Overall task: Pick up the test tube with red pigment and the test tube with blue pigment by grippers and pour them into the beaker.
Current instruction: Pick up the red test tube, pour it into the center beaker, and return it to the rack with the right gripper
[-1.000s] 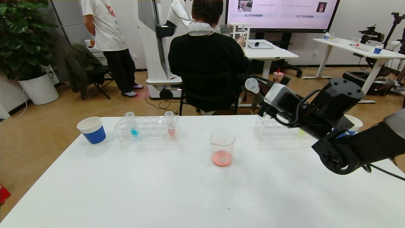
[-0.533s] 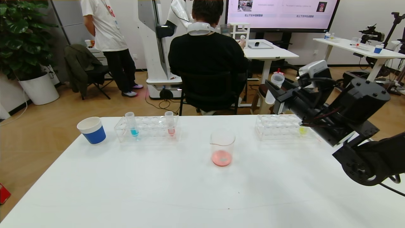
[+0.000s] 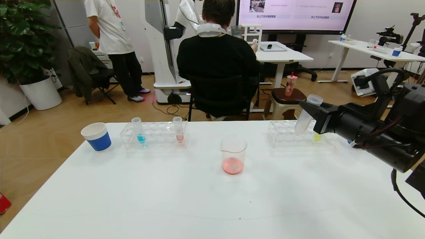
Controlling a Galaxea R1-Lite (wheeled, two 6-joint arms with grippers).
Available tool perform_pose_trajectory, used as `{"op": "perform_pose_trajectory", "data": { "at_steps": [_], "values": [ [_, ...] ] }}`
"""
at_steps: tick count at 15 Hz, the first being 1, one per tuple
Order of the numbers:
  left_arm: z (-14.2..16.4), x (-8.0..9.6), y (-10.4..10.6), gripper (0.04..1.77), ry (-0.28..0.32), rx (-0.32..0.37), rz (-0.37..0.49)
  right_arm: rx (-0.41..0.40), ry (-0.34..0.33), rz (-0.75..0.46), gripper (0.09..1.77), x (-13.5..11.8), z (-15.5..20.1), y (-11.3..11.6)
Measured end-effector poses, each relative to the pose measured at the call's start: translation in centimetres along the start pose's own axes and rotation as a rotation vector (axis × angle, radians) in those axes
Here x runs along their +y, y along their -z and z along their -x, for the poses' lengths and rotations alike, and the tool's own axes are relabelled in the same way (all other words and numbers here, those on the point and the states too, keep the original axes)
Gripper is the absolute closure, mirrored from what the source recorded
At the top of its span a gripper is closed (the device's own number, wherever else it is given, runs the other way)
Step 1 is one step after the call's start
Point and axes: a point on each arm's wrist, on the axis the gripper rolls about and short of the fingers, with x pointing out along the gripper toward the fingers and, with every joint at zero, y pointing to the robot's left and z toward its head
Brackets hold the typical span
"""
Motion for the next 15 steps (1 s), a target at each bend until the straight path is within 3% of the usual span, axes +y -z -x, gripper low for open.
{"op": "perform_pose_trajectory", "data": {
  "at_steps": [3,5,10,15],
  "values": [
    [0.0,0.0,0.0,0.04,0.0,0.0,0.0,-0.019,0.058,0.008,1.34,-1.6,0.7,-0.6],
    [0.0,0.0,0.0,0.04,0.0,0.0,0.0,-0.032,0.147,0.036,1.34,-4.1,1.0,-1.2],
    [0.0,0.0,0.0,0.04,0.0,0.0,0.0,-0.04,0.461,0.069,1.34,-13.8,1.3,-3.6],
    [0.0,0.0,0.0,0.04,0.0,0.0,0.0,-0.035,0.642,0.065,1.34,-22.2,0.3,-3.1]
  ]
}}
